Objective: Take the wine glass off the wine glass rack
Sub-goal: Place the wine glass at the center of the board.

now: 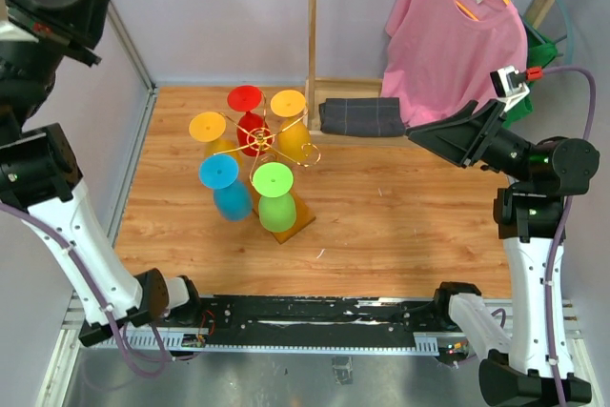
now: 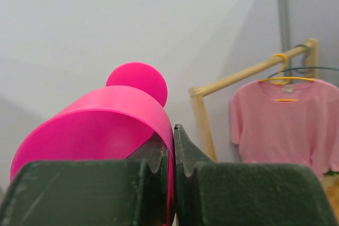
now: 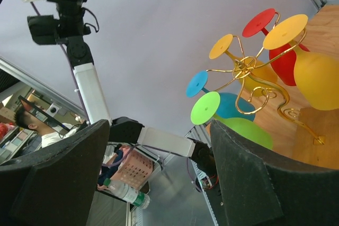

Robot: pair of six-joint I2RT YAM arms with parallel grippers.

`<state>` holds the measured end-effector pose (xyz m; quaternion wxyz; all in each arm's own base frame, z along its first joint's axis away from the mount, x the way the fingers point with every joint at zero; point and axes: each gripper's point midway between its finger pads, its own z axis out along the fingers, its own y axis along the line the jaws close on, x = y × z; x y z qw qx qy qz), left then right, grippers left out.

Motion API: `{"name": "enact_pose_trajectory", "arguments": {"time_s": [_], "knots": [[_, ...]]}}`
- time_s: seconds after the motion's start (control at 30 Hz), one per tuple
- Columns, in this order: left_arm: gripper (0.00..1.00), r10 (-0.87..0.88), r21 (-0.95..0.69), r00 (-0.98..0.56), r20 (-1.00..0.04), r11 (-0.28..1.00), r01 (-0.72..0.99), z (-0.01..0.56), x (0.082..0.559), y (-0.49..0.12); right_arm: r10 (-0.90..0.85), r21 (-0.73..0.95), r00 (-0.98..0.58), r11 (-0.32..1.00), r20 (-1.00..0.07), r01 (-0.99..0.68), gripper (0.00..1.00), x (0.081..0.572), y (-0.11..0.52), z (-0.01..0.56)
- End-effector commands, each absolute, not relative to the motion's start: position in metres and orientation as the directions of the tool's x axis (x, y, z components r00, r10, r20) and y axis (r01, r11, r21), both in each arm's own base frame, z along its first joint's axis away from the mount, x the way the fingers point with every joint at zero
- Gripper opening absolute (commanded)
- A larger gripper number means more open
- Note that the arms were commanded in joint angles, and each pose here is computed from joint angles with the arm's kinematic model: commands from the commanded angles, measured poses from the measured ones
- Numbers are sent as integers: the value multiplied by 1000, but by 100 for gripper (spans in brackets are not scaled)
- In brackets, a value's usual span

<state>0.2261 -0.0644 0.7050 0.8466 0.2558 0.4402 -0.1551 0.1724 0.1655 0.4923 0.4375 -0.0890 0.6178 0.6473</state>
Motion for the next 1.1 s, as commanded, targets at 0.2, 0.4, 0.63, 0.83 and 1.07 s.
{"name": "enact_pose_trajectory", "arguments": {"time_s": [0.2, 0.4, 0.63, 0.83, 1.07], "knots": [[0, -21, 2, 169, -985, 990, 138, 585, 355, 53, 465, 701, -566, 190, -680, -687, 78, 168, 163, 484], [0, -7, -5, 20, -1000, 996, 85, 534, 354, 62, 457, 709, -575, 204, -679, -675, 78, 169, 163, 478], [0, -65, -86, -206, -977, 992, 96, 455, 337, 53, 457, 722, -585, 213, -670, -659, 78, 172, 162, 467], [0, -118, -148, -368, -923, 987, 55, 382, 316, 50, 453, 729, -591, 236, -667, -642, 79, 171, 162, 454], [0, -168, -207, -528, -832, 978, 16, 309, 308, 50, 454, 733, -594, 242, -664, -635, 79, 170, 162, 447]]}}
